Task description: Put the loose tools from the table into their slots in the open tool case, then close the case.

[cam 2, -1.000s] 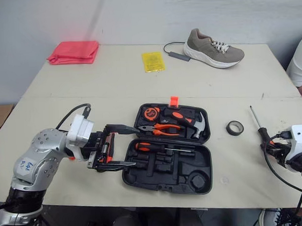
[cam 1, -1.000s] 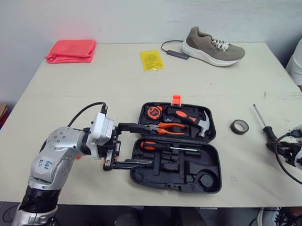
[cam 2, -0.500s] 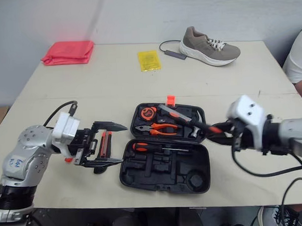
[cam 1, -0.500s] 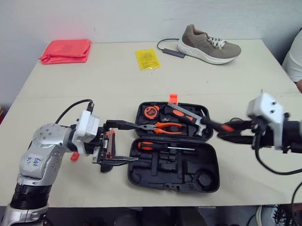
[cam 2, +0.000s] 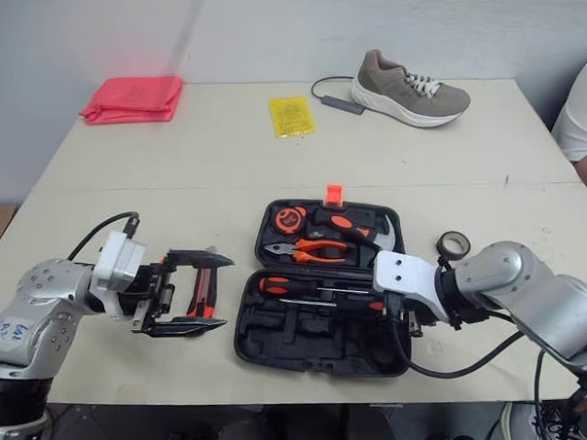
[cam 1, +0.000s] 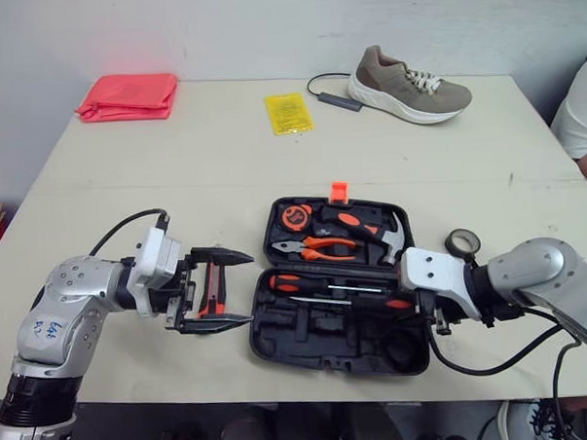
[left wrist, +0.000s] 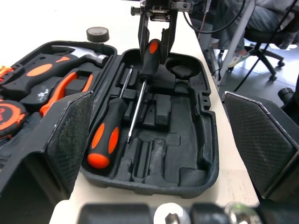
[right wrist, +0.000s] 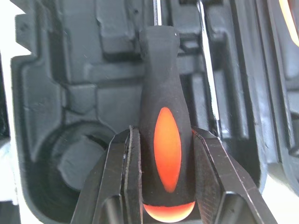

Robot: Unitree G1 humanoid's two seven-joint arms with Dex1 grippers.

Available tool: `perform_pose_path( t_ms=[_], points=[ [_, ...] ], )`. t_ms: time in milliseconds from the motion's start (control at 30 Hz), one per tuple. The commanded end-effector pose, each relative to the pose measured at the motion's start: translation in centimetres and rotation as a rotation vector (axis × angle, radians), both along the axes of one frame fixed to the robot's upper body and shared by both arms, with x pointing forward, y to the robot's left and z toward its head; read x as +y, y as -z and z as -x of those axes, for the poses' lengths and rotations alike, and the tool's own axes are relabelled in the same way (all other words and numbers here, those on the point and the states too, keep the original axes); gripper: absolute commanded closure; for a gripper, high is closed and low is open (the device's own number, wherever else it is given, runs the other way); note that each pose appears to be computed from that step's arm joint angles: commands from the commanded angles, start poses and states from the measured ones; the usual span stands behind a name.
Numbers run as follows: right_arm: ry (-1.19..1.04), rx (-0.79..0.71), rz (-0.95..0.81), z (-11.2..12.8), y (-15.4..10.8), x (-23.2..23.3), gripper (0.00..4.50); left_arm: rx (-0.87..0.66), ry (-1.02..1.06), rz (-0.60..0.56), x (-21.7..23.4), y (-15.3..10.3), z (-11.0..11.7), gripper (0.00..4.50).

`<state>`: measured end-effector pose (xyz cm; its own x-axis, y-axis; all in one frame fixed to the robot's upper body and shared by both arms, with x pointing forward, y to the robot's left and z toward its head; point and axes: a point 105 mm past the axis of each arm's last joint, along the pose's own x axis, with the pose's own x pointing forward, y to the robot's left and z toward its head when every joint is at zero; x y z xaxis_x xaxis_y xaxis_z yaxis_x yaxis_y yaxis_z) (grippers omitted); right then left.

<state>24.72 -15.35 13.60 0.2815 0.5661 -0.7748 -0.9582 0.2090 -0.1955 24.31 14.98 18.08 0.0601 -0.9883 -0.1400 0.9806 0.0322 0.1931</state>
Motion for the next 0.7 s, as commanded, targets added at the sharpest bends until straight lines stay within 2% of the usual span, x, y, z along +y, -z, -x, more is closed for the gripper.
perform_pose_path(
  t_ms=[33,700],
  points=[
    [-0.013,-0.03,0.016,-0.5,-0.1,0.0,3.48,-0.037,0.004,-0.01,-0.1,-0.6,0.5,0.0],
    [0.053,0.055,0.015,-0.1,1.7,-0.9,3.48,-0.042,0.009,-0.012,-0.6,-0.7,0.4,0.0]
  ],
)
